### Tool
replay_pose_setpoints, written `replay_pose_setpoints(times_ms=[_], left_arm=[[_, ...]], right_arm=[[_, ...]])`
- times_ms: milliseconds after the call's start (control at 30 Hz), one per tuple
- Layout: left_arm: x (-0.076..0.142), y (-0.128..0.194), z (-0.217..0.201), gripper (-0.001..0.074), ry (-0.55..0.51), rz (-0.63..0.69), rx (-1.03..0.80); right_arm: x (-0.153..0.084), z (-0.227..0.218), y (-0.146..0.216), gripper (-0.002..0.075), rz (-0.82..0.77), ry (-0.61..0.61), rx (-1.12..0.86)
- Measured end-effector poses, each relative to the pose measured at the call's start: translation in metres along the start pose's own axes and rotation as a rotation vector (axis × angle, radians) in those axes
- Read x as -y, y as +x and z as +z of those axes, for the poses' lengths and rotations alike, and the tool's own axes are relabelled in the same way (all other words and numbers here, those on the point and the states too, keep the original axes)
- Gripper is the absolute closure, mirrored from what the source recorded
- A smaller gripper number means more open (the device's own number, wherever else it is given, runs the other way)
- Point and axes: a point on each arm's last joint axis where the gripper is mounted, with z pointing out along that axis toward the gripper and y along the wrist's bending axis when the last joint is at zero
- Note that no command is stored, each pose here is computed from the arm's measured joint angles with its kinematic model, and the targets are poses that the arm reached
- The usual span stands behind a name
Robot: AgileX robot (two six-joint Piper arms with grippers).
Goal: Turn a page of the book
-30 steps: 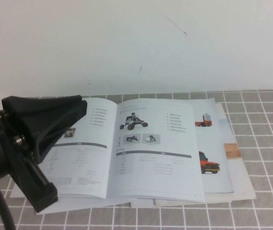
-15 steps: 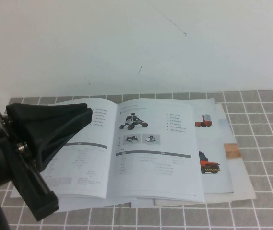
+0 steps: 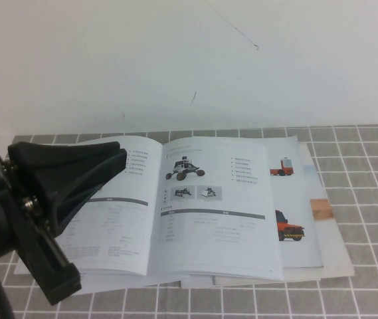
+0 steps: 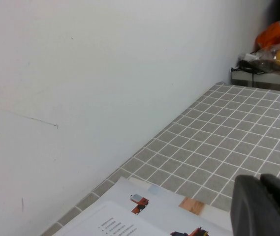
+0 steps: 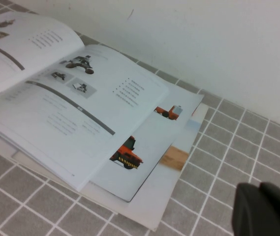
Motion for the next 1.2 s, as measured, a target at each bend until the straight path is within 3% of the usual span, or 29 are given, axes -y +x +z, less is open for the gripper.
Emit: replay_pose_setpoints(times_ms=[600, 700, 833, 933, 1033, 1200], left_arm=[[0.001, -0.001, 0.000, 0.0737, 0.006, -0.020, 0.013], [0.000, -0.005, 0.000, 0.0737, 0.007, -0.082, 0.057], [-0.005, -0.017, -0.002, 0.0737, -0.033, -0.283, 0.192], [-0.019, -0.024, -0.004, 0.0737, -0.128, -0.482, 0.317], [-0.036, -0.022, -0.012, 0.0737, -0.331, -0.587, 0.374], [-0.047, 0.000, -0.045, 0.0737, -0.711, -0.638, 0.180]], right_arm=[[0.000, 0.000, 0.000, 0.0715, -0.003, 0.002, 0.004], [0.000, 0.000, 0.000, 0.0715, -0.003, 0.002, 0.004], [0.000, 0.000, 0.000, 0.0715, -0.003, 0.002, 0.004], [0.000, 0.000, 0.000, 0.0715, -0.003, 0.002, 0.004], [0.000, 0.000, 0.000, 0.0716, -0.002, 0.001, 0.005], [0.000, 0.000, 0.000, 0.0716, -0.002, 0.001, 0.005]])
